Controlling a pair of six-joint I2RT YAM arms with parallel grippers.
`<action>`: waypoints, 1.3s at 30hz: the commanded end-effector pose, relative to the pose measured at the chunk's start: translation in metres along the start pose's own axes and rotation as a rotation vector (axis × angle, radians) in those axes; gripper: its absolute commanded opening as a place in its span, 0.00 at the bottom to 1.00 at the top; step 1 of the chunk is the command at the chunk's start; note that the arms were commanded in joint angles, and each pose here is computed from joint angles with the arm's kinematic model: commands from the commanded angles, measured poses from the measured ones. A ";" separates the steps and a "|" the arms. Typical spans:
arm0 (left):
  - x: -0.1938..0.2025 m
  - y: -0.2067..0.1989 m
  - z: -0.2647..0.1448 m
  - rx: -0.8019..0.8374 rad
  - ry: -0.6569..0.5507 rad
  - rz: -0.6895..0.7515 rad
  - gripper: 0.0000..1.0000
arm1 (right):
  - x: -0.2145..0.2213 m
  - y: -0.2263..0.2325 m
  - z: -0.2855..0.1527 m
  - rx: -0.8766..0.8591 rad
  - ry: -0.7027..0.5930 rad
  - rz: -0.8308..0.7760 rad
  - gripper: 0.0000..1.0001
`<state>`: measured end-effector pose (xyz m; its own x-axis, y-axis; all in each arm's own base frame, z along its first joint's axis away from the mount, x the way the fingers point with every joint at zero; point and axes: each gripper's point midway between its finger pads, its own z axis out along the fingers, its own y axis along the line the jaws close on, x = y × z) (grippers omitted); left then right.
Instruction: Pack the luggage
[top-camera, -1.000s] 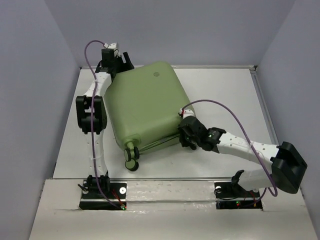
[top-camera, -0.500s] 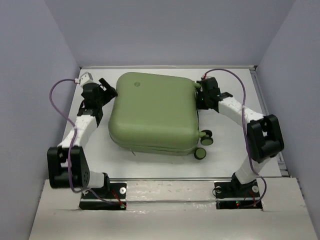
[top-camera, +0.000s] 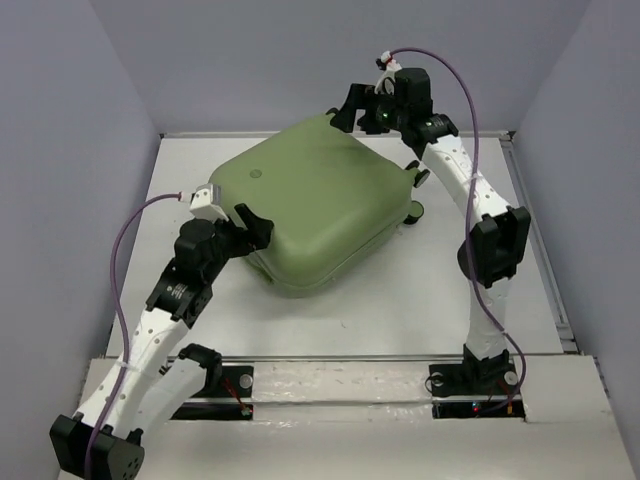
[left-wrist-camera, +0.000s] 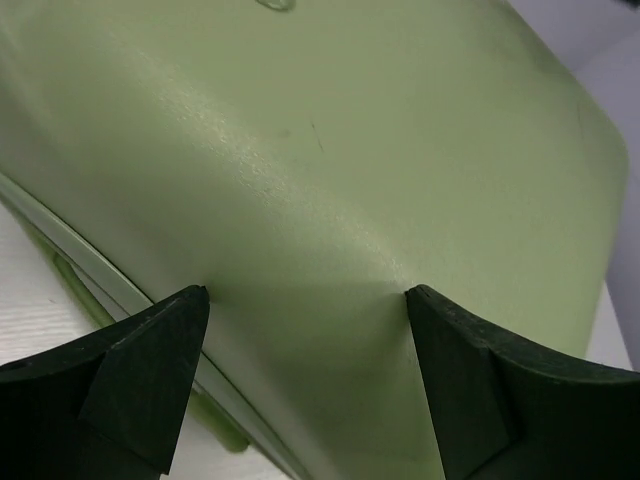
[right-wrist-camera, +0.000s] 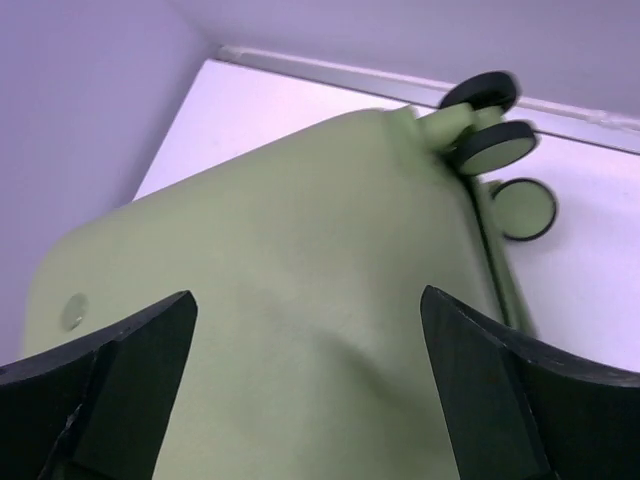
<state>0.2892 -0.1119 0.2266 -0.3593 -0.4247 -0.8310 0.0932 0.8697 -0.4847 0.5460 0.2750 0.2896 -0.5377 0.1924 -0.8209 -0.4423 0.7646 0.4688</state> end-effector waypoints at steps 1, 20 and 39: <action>-0.002 -0.043 -0.018 0.143 0.115 -0.006 0.93 | -0.026 0.062 -0.065 -0.169 -0.004 -0.108 1.00; -0.167 0.016 0.149 0.020 -0.034 -0.191 0.98 | 0.214 -0.013 -0.197 0.084 0.085 0.023 0.07; -0.007 0.106 0.146 -0.172 0.182 -0.368 0.96 | 0.107 -0.008 -0.094 -0.058 -0.068 -0.065 0.07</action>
<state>0.5003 -0.0070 0.1526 -0.4095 -0.6956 -0.5903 -0.2885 0.7126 -0.6395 0.3890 0.1805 0.1295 -0.6607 0.1570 -0.7340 -0.2248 0.8916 0.3931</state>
